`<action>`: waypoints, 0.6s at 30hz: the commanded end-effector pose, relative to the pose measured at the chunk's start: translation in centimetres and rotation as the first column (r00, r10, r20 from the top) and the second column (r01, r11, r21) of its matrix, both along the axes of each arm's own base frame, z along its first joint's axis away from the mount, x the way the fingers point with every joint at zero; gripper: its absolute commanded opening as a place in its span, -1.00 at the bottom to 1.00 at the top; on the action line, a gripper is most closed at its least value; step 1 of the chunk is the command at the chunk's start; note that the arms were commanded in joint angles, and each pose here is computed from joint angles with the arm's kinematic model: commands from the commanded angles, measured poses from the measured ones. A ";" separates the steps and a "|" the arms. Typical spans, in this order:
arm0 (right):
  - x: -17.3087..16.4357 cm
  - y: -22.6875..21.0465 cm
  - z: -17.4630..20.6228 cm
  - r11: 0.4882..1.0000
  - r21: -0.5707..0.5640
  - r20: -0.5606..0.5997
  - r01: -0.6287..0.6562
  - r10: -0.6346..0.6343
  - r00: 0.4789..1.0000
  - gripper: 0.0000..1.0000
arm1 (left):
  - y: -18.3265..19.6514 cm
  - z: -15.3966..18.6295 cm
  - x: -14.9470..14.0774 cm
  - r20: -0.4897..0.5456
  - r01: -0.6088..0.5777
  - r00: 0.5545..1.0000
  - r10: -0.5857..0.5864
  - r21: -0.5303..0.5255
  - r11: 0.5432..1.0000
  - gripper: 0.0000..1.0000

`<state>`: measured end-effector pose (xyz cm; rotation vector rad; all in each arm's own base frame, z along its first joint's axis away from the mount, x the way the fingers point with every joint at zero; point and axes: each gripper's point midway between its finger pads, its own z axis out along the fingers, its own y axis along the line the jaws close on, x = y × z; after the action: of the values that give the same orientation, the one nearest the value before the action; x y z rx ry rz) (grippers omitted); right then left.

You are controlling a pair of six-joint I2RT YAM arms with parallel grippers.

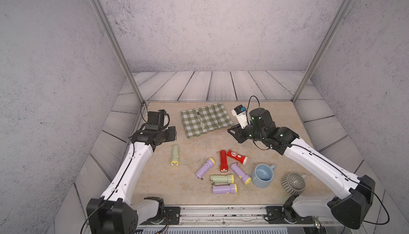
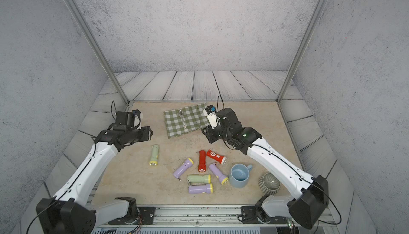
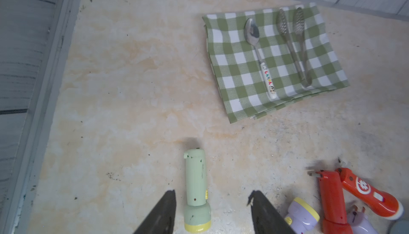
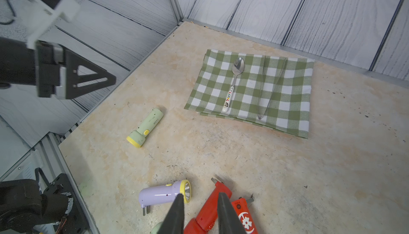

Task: Close the plug at the bottom of the flashlight
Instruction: Place the flashlight at the center of the board.

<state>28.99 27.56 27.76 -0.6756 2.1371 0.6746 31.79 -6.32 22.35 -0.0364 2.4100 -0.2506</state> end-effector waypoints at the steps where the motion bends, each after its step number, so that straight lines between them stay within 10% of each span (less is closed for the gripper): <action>1: -0.6 0.0 -2.6 1.000 -0.026 -0.089 -0.007 0.005 0.996 -0.55 | -2.0 0.6 -2.4 0.015 0.083 0.996 -0.082 -0.088 0.993 0.08; 8: -3.9 1.6 -9.4 0.992 -0.099 -0.261 -0.082 0.053 0.964 -0.62 | -3.1 5.2 -4.1 0.292 0.133 0.955 -0.060 -0.238 0.962 0.05; 18: -9.2 4.8 -16.2 0.972 -0.111 -0.439 -0.207 0.139 0.888 -0.64 | -4.0 6.3 -5.1 0.332 0.193 0.938 -0.093 -0.281 0.940 0.05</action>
<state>20.16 31.45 11.46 -0.9015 2.5733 0.7559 27.03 -10.05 27.82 0.0277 2.0763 -0.6241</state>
